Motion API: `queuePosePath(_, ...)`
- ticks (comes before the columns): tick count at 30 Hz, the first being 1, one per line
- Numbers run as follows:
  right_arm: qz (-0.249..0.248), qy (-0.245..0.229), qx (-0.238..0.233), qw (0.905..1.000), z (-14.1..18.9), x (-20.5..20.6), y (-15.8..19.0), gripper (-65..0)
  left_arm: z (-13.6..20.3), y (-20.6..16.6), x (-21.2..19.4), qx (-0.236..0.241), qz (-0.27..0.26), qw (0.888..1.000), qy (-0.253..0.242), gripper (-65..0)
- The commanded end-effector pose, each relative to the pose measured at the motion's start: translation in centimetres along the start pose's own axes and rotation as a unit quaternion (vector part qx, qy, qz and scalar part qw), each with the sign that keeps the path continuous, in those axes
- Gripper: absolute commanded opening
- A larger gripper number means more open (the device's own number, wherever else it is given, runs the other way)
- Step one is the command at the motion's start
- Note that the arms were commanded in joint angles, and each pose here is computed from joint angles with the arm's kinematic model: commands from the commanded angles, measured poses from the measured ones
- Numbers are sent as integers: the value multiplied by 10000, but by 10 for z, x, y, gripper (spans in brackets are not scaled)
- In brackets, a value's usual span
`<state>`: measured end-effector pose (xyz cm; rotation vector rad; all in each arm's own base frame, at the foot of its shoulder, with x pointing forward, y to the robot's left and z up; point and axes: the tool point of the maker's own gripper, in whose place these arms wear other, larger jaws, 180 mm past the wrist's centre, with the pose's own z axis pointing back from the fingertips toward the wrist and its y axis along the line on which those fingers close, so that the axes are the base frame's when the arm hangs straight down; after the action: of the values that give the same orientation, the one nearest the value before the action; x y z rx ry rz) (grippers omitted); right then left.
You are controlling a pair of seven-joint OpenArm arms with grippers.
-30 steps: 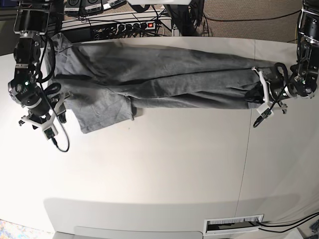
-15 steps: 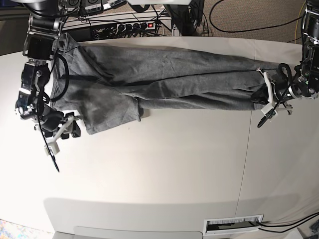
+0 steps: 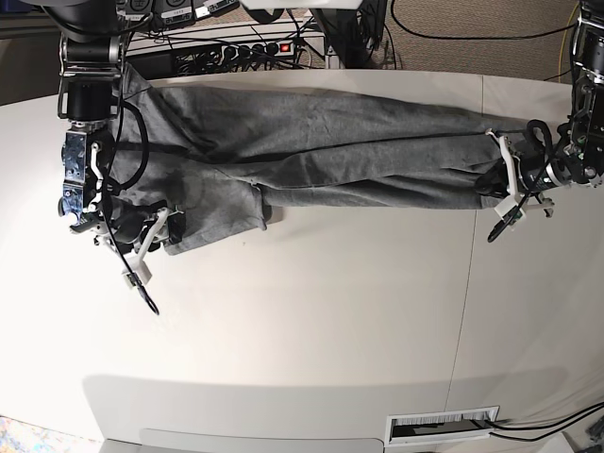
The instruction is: Fold the T-shirt properly
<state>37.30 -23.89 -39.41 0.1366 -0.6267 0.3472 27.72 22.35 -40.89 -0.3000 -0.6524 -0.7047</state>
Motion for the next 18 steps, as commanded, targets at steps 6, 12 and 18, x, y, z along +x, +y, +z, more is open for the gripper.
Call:
queuePosePath(6,-62,267,-3,9996,6,-3,-6,-612,6,10,-20,180,-134,9984,513,-650)
queuePosePath(12,-375,291,474,9978,8,-1,10,-650,6,10,-18,182,-135,9986,473,-650)
queuePosePath(18,-361,35,786,9962,19,18,25,-650,6,10,-18,182,-135,9987,465,-650)
